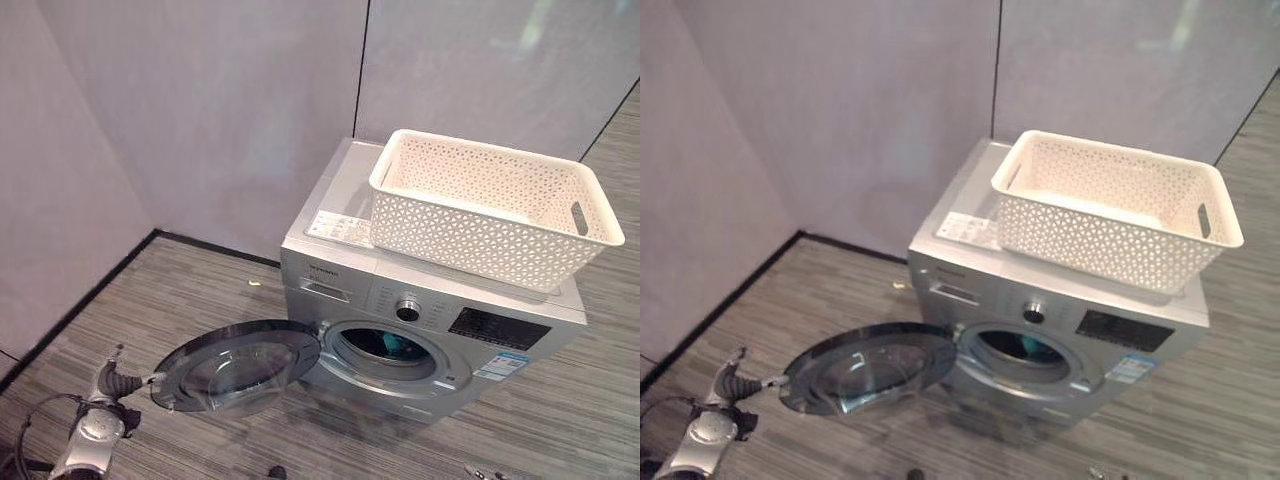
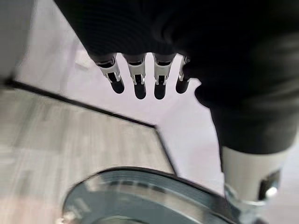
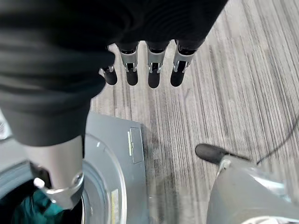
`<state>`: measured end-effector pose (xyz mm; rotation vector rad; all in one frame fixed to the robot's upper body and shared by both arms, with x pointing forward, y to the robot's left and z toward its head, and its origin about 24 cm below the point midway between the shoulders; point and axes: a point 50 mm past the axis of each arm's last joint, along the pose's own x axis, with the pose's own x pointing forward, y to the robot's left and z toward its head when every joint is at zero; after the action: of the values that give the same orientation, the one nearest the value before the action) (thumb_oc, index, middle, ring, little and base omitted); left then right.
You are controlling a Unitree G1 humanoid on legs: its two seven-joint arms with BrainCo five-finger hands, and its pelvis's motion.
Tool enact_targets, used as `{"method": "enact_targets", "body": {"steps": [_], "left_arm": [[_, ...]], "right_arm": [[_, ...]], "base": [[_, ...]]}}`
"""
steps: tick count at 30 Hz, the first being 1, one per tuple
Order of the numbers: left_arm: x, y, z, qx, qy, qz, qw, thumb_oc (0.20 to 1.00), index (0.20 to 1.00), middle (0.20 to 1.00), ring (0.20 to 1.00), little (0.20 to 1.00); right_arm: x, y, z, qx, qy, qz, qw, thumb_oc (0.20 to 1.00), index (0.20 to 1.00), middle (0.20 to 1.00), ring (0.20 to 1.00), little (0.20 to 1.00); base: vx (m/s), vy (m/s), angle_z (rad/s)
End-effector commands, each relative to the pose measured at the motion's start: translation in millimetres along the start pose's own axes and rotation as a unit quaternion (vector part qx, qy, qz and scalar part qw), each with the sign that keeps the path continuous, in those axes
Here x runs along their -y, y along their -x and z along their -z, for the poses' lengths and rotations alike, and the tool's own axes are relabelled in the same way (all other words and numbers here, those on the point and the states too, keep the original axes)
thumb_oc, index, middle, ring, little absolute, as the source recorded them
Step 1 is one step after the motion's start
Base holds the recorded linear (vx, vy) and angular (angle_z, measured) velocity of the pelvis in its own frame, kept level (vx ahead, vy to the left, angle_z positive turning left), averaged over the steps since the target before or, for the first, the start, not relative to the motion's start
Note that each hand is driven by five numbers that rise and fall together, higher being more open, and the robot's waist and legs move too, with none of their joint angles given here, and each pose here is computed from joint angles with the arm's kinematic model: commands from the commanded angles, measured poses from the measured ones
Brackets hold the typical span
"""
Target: Grab the laundry basket,head to the washer,open it,put in the laundry and shut it.
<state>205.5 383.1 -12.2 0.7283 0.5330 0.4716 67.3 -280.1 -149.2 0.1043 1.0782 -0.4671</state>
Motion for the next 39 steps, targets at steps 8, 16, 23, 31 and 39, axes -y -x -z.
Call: {"method": "enact_targets", "body": {"steps": [8,16,23,31,39], "left_arm": [[-32.4,-25.2,-48.5,0.062,-0.057,-0.056,0.995,1.000,1.000,1.000,1.000,1.000],[58.2,-15.0,-69.6,0.072,-0.003,0.054,0.996,1.000,1.000,1.000,1.000,1.000],[113.5,11.6,-58.9,0.066,-0.008,0.146,0.987,1.000,1.000,1.000,1.000,1.000],[151.0,31.1,-67.3,0.072,0.006,0.208,0.976,1.000,1.000,1.000,1.000,1.000],[188.6,50.0,-90.5,0.091,0.007,0.256,0.962,1.000,1.000,1.000,1.000,1.000]], "right_arm": [[-20.8,-6.5,-34.1,0.057,0.020,-0.020,0.998,1.000,1.000,1.000,1.000,1.000],[-22.1,-4.9,-22.1,0.043,0.028,-0.020,0.999,1.000,1.000,1.000,1.000,1.000],[-23.1,-5.3,-22.9,0.040,0.064,-0.029,0.997,1.000,1.000,1.000,1.000,1.000],[-2.7,-7.7,-40.8,0.045,0.182,0.000,0.982,1.000,1.000,1.000,1.000,1.000],[4.8,-7.5,-84.4,0.111,0.184,0.021,0.977,1.000,1.000,1.000,1.000,1.000]], "base": [[-0.03,0.045,-0.12],[-0.01,0.047,0.12],[-0.04,-0.076,0.11],[-0.08,-0.287,0.08],[-0.19,-0.113,0.39]]}}
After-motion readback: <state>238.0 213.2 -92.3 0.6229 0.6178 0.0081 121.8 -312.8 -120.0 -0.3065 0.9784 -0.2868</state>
